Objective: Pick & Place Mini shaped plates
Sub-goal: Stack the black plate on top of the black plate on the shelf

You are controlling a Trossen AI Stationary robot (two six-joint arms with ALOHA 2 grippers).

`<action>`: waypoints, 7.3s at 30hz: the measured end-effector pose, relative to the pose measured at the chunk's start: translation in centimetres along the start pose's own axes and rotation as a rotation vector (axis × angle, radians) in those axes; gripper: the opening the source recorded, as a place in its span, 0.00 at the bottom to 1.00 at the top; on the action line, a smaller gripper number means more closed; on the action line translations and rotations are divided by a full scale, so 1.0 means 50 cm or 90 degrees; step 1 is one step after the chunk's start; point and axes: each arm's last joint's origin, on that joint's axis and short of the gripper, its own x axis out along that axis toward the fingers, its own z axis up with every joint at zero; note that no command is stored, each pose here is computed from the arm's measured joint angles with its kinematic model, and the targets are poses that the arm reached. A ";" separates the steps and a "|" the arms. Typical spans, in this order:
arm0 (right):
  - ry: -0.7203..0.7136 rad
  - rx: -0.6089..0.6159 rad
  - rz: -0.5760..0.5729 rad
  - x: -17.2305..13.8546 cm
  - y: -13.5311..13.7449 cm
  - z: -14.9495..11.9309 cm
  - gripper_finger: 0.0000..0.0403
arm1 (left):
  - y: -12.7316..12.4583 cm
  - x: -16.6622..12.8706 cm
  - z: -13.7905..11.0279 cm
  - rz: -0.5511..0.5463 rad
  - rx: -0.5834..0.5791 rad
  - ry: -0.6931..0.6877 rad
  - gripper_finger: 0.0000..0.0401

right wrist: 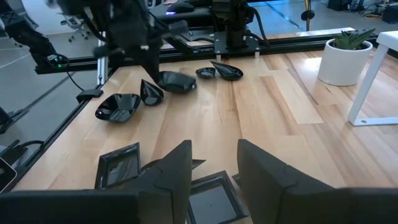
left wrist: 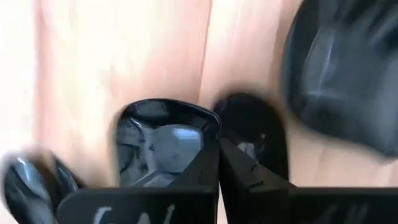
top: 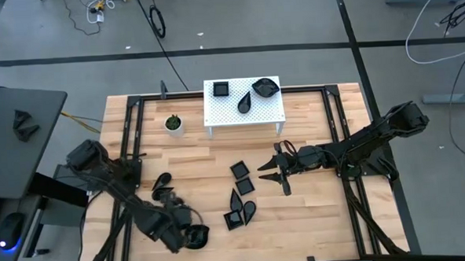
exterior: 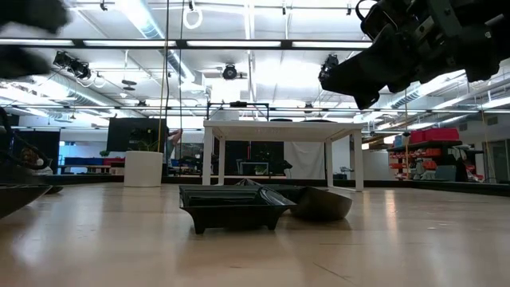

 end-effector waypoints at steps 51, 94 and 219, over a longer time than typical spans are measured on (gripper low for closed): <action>0.199 0.103 0.011 -0.087 0.022 -0.010 0.32 | 0.167 0.117 0.395 -0.038 0.286 -0.410 0.34; 0.553 0.024 -0.005 0.083 -0.108 -0.026 0.05 | 0.050 0.022 0.246 0.133 0.000 -0.324 0.21; 0.182 0.084 0.090 -0.087 -0.009 -0.011 0.39 | 0.068 0.032 0.267 0.015 -0.298 -0.325 0.21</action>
